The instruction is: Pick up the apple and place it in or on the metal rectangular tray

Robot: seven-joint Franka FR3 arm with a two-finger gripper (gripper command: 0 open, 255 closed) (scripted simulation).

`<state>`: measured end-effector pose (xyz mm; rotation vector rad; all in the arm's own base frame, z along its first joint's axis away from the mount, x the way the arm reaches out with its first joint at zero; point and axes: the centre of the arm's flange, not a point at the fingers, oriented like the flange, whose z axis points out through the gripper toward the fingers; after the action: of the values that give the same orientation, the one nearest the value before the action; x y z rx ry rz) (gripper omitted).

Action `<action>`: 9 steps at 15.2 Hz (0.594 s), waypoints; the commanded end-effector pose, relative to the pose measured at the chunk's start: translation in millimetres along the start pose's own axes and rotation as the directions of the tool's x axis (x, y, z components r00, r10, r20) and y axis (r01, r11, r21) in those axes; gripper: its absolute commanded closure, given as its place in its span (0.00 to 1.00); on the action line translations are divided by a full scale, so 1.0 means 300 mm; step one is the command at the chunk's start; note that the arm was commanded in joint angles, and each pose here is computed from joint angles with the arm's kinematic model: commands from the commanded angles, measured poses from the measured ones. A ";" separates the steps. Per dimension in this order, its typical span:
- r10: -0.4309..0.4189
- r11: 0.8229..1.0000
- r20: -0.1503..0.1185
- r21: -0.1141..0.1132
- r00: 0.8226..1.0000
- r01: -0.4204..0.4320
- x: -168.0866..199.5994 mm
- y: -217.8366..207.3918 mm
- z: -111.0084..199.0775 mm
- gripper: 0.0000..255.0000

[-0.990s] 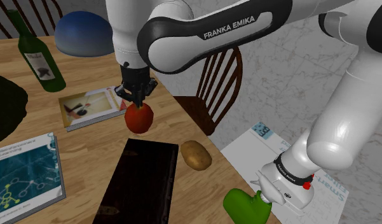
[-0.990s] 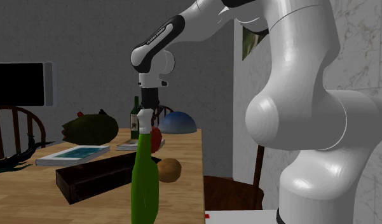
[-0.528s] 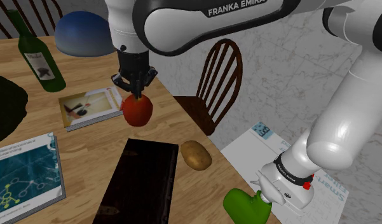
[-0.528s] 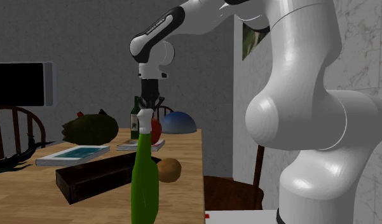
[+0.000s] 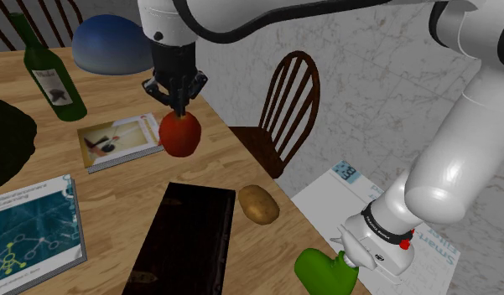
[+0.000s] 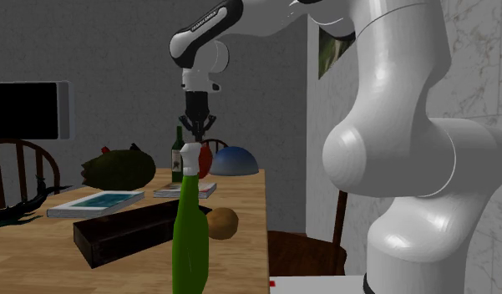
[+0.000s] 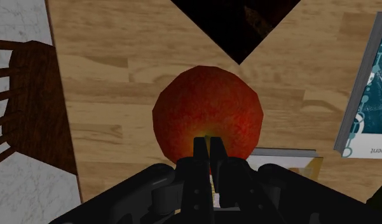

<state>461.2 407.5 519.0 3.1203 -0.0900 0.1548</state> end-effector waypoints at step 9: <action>0.000 1.000 0.000 0.000 1.000 0.000 -0.253 -0.102 -0.174 1.00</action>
<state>393.6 438.9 559.1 3.1205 -0.0884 0.1546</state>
